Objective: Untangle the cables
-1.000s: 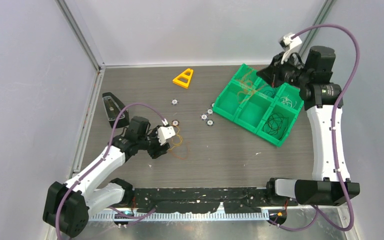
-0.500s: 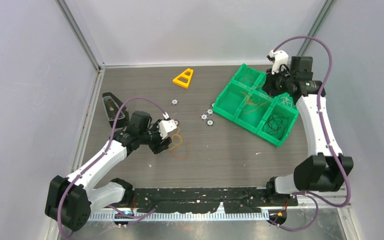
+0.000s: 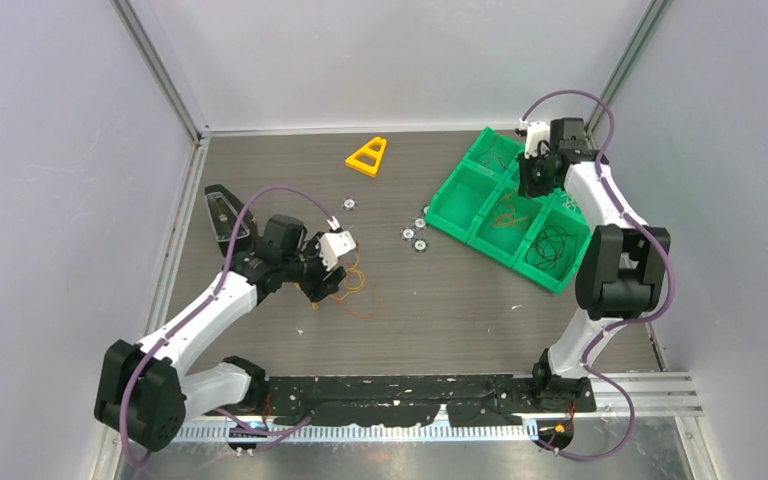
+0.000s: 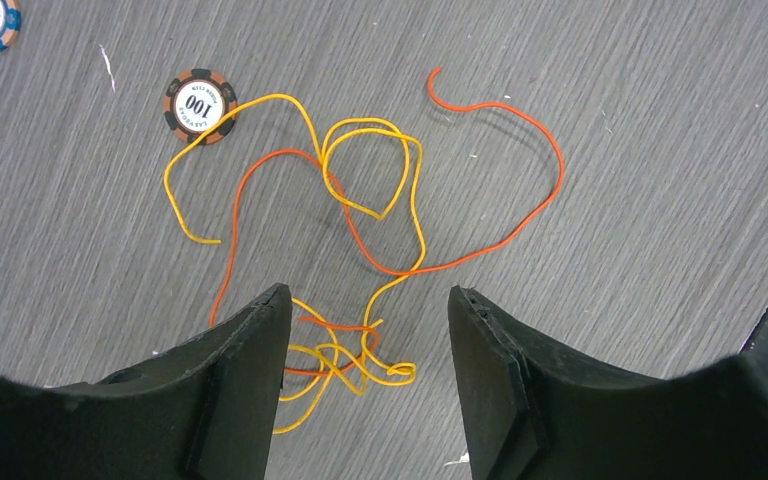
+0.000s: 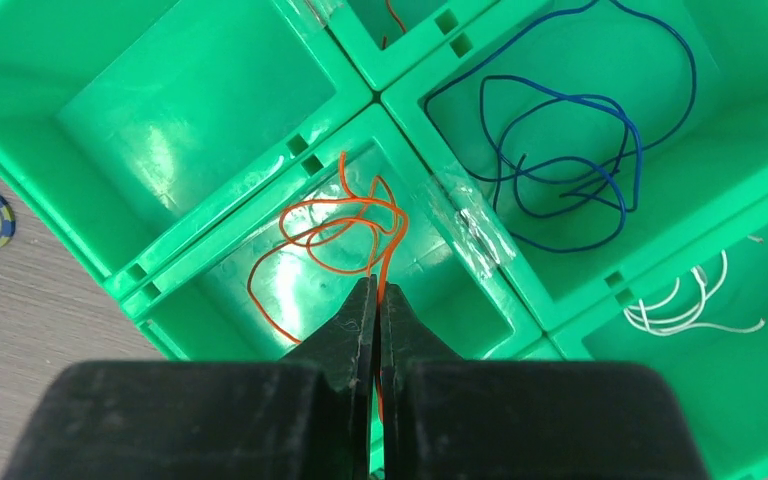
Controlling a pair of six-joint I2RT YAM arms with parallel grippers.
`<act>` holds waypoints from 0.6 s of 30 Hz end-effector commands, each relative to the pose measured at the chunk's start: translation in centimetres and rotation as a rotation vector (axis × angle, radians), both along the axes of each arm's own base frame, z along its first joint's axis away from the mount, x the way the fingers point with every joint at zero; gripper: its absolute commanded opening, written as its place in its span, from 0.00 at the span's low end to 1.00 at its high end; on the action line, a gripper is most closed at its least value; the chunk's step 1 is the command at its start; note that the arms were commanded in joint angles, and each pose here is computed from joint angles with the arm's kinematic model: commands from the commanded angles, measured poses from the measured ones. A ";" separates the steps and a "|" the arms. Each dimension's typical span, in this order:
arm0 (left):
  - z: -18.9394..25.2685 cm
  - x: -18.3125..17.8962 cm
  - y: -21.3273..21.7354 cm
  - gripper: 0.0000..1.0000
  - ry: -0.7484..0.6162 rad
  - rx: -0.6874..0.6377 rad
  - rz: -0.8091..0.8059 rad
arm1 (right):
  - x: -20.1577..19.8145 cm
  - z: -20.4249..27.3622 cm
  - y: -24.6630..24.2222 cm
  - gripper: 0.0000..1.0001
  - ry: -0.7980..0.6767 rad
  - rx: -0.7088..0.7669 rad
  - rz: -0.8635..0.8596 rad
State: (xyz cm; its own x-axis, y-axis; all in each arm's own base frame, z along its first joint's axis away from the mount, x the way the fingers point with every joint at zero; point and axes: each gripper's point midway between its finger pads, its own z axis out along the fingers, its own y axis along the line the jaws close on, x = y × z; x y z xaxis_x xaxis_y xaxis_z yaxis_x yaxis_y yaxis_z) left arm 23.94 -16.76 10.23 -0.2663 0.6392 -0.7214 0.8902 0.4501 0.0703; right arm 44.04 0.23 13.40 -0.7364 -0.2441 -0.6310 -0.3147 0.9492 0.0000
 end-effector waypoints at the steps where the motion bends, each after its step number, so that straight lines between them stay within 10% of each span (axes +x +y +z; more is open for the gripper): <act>1: 1.5 0.9 -0.4 0.61 -0.022 -0.024 0.014 | 2.4 2.3 1.4 0.06 -0.112 -0.024 0.073; 8: 1.7 -2.3 -1.1 0.65 0.021 -0.023 -0.192 | -1.2 5.6 4.1 0.72 -0.114 0.067 0.202; 18: -1.0 -5.5 -3.0 0.56 0.022 0.133 -0.510 | -8.1 11.2 9.1 0.86 -0.145 0.286 0.332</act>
